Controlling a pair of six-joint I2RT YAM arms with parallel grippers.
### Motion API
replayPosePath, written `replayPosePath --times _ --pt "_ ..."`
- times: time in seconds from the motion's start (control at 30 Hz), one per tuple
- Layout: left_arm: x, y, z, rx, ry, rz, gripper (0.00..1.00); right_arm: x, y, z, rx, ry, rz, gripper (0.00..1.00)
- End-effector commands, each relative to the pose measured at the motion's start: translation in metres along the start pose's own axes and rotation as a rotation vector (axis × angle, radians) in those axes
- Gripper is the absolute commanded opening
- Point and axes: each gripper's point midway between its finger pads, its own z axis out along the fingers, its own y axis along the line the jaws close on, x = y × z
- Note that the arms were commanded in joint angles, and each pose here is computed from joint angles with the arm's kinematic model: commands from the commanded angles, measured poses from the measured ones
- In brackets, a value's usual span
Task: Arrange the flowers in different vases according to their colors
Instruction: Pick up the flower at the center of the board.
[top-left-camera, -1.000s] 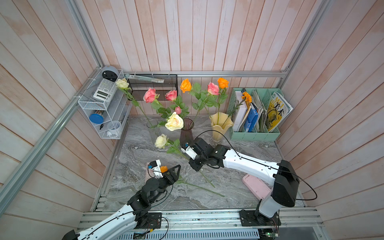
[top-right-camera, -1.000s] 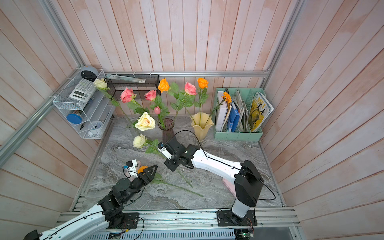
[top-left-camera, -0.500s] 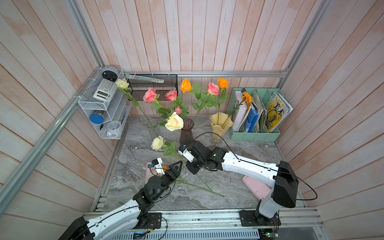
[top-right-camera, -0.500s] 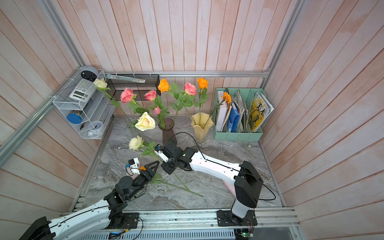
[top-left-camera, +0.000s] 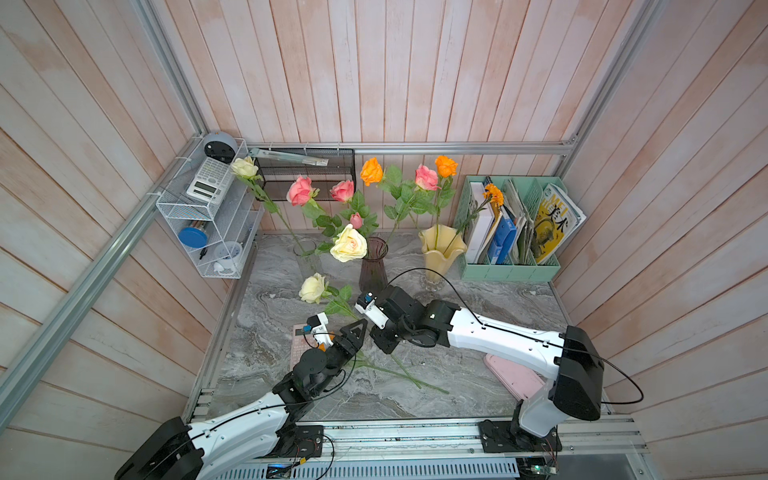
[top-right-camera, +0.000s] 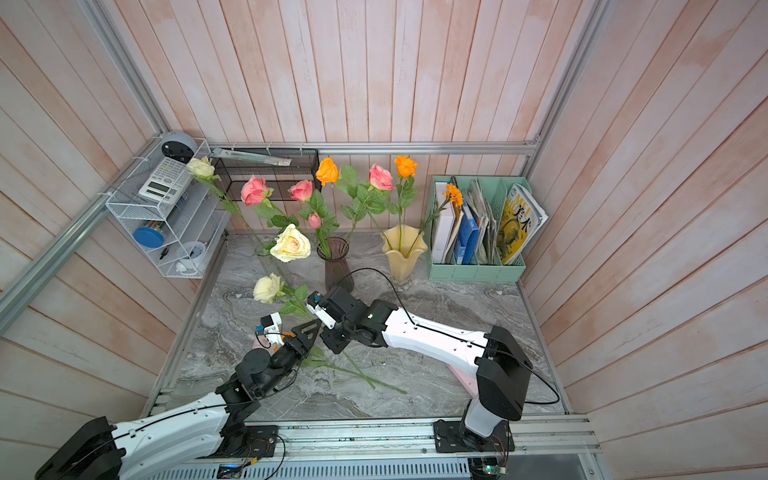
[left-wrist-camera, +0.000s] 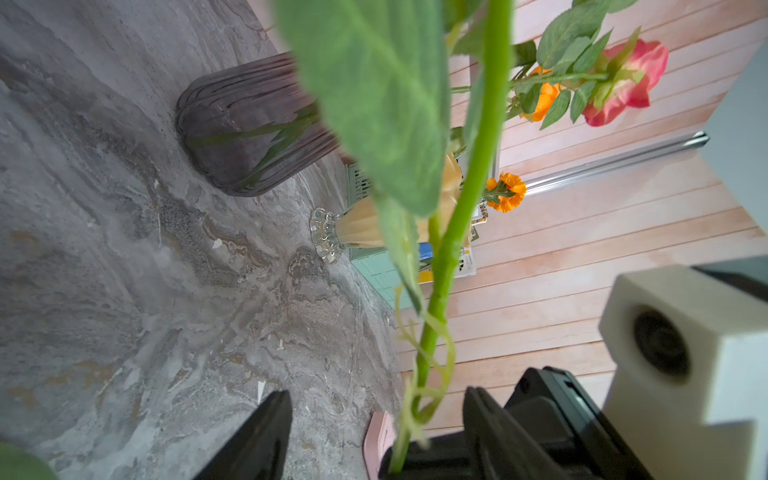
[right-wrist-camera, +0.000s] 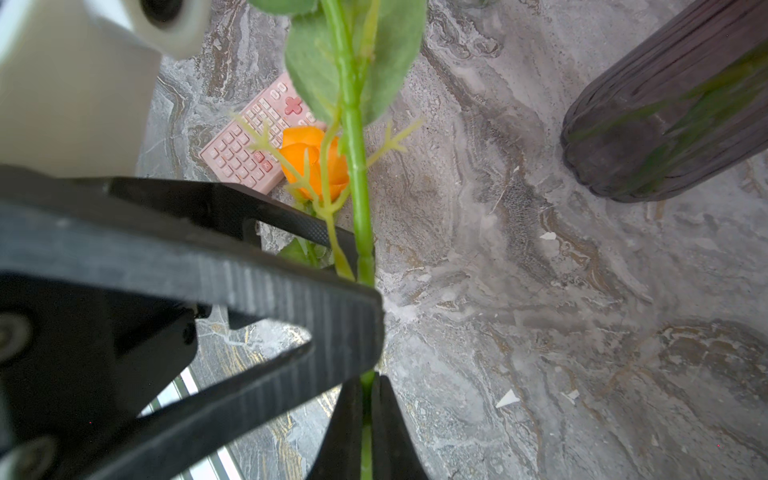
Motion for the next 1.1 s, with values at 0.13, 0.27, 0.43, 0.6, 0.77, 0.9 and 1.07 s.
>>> replayPosePath --times 0.13,0.27,0.43,0.6,0.77,0.9,1.07 --pt "-0.006 -0.02 0.005 0.051 -0.018 0.001 0.45 -0.004 0.009 -0.005 -0.03 -0.029 0.014 0.0" --pt "-0.003 -0.02 0.008 0.051 -0.009 0.004 0.36 -0.005 0.012 -0.003 -0.045 -0.033 0.019 0.0" --pt "-0.006 -0.023 0.007 0.047 -0.015 0.021 0.17 -0.004 0.013 -0.004 -0.051 -0.035 0.015 0.0" --pt "-0.011 -0.033 0.004 0.039 -0.019 0.072 0.0 -0.002 0.011 -0.005 -0.039 -0.031 0.013 0.0" --pt "-0.02 -0.047 -0.005 0.007 -0.022 0.178 0.0 0.001 0.004 -0.01 0.001 -0.037 0.018 0.34" --pt "-0.039 -0.062 -0.023 -0.061 -0.045 0.33 0.0 0.006 -0.013 -0.03 0.092 -0.06 0.019 0.44" --pt "-0.07 -0.072 -0.056 -0.179 -0.098 0.515 0.0 0.005 -0.028 -0.075 0.164 -0.205 0.05 0.48"
